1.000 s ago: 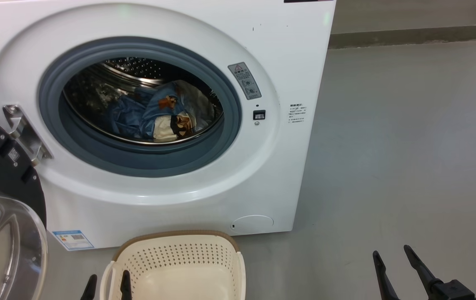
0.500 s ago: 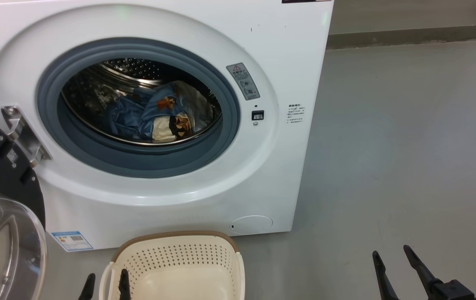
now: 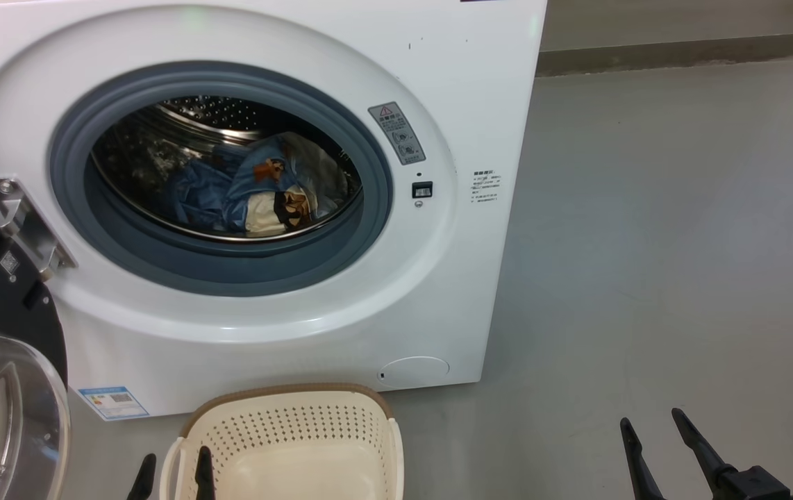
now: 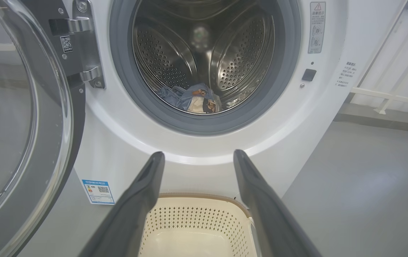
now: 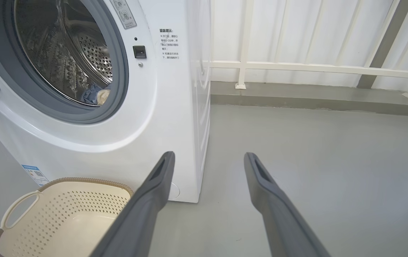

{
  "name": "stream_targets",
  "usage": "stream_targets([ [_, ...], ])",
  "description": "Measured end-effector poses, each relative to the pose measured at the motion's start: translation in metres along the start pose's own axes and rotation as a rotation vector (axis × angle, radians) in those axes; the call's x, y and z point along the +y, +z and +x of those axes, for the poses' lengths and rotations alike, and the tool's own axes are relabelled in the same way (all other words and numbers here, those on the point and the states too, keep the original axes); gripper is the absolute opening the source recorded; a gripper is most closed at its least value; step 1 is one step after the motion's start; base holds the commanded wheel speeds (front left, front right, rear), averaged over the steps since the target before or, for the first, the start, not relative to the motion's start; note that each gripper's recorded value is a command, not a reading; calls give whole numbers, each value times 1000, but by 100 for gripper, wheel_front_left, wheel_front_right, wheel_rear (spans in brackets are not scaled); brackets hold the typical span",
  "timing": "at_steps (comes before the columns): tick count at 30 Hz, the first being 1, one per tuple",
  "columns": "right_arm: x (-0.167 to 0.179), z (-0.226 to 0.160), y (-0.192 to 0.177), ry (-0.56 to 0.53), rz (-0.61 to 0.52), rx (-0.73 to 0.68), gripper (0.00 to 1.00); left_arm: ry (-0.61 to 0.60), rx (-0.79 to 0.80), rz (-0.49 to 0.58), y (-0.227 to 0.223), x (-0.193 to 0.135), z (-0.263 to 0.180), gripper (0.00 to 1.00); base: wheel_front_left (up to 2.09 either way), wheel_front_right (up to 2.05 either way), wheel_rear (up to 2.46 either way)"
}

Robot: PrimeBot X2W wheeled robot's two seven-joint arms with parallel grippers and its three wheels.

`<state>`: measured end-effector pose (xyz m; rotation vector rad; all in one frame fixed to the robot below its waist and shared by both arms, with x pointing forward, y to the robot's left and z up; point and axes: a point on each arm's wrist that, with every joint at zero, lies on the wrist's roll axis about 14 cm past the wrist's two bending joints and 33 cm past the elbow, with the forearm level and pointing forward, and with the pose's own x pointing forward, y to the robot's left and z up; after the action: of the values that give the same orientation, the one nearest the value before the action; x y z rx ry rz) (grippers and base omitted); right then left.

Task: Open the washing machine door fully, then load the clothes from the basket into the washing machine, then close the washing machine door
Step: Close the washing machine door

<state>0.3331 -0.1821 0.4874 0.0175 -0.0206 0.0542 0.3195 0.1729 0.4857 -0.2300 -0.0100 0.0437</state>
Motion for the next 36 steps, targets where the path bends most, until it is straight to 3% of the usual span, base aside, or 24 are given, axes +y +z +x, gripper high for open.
stream_targets([
  [13,1,1,-1,4,-3,3,100,9,-4,10,1,3,0,100,-9,9,0],
  [36,1,2,-3,5,-3,9,100,22,-4,13,2,6,1,100,-94,94,0],
])
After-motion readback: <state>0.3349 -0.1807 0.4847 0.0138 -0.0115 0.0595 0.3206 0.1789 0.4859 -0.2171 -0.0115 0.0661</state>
